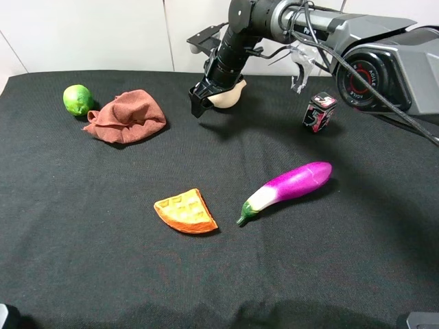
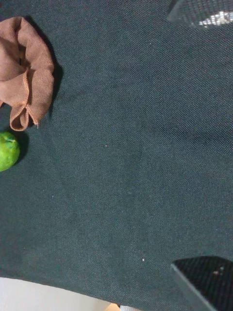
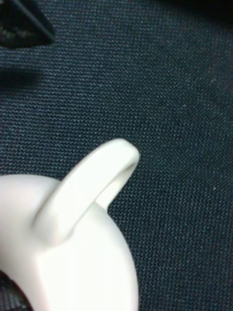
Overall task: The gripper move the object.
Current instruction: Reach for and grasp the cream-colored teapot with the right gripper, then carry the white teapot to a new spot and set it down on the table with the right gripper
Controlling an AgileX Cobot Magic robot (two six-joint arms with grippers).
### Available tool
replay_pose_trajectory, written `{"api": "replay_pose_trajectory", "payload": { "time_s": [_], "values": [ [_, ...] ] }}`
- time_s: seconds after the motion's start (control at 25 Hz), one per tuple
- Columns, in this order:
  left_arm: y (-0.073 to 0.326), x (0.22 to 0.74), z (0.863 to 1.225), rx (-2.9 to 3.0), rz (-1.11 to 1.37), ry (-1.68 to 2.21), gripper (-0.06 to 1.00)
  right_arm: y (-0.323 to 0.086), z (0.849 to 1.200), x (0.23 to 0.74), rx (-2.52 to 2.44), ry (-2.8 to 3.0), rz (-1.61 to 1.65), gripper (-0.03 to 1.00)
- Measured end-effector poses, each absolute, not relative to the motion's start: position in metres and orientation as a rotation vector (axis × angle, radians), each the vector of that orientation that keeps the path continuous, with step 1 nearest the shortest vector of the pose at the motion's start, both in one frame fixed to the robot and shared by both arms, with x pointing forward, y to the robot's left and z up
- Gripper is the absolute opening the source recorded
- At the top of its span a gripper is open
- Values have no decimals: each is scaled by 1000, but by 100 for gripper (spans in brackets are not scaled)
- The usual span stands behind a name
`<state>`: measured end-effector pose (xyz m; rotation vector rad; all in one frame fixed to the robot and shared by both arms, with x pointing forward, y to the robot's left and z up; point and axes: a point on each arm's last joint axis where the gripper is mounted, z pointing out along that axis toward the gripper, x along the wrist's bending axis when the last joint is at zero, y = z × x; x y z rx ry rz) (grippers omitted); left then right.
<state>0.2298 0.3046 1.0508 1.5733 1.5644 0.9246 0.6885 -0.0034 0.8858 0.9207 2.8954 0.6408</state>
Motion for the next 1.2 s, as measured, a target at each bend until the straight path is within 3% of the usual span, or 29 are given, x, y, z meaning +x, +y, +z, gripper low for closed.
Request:
{"api": "replay_pose_trajectory", "payload": {
  "time_s": [0.2,0.6,1.04,1.2],
  "values": [
    [305,230,1051,1573,925,1564,99,-4,886,688,921,2900,636,69],
    [305,230,1051,1573,925,1564,99,-3,886,688,929,2904,648,32],
    [305,230,1051,1573,925,1564,99,-3,886,687,929,2916,637,5],
    [305,230,1051,1573,925,1564,99,-4,885,686,931,2927,627,1]
  ]
}}
